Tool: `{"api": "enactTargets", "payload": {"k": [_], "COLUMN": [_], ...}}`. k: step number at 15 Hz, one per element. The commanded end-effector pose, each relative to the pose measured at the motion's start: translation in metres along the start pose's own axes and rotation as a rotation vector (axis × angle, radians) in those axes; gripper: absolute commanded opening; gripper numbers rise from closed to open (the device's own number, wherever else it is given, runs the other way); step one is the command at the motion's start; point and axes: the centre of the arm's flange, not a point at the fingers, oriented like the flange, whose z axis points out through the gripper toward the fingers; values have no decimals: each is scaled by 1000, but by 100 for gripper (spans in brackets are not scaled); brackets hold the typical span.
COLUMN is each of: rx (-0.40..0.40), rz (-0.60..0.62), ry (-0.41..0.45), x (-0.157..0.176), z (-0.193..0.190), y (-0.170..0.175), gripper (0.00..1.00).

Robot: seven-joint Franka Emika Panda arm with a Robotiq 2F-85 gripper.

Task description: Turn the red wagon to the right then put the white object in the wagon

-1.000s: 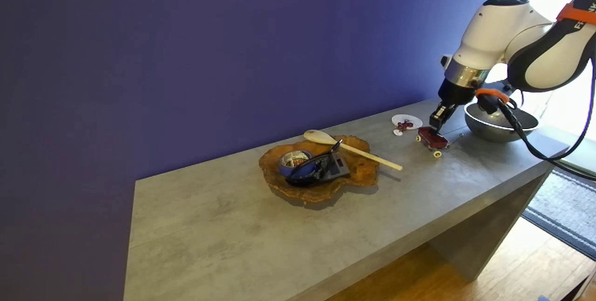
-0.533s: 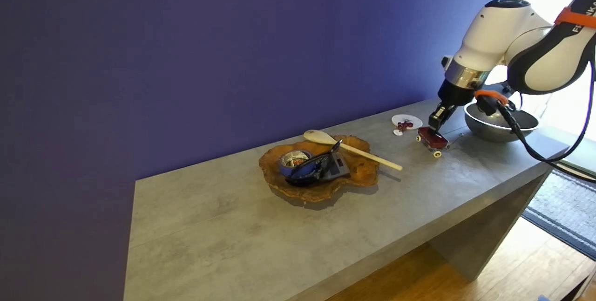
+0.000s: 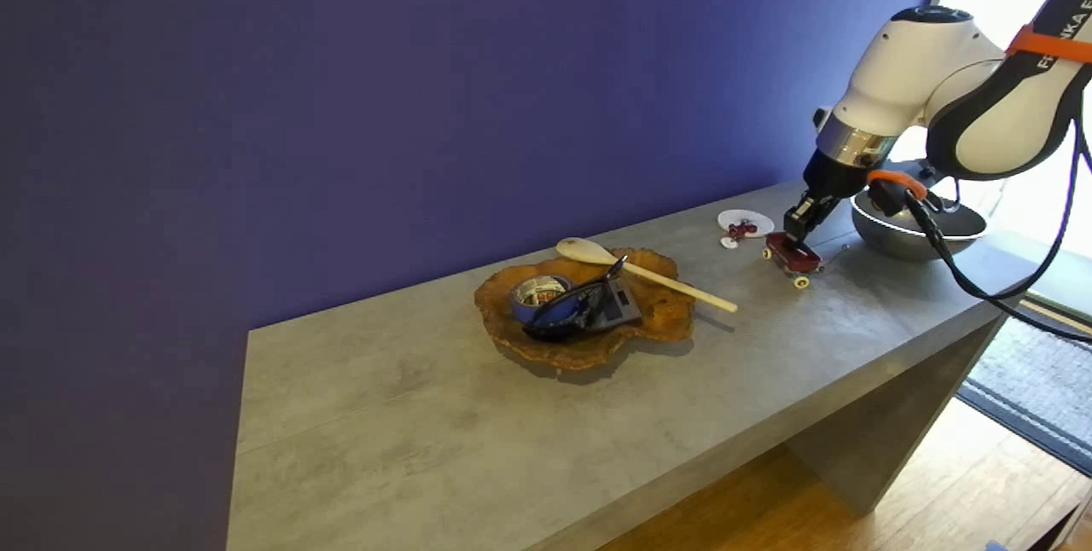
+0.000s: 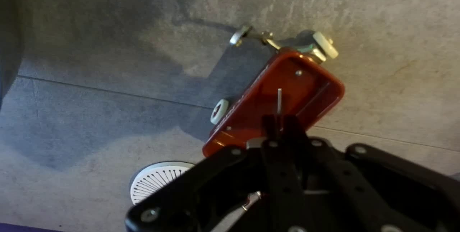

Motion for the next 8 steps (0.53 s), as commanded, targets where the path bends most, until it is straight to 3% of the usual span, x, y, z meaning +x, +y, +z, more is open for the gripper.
{"api": "enactTargets", "payload": {"k": [1,2,8], "rx": [20,22,20], "rz": [41,47,56], "ry": [12,12,42], "x": [0,0,-3], "z": [3,4,-10], "y": [2,3,-1], "gripper": [2,28,70]}}
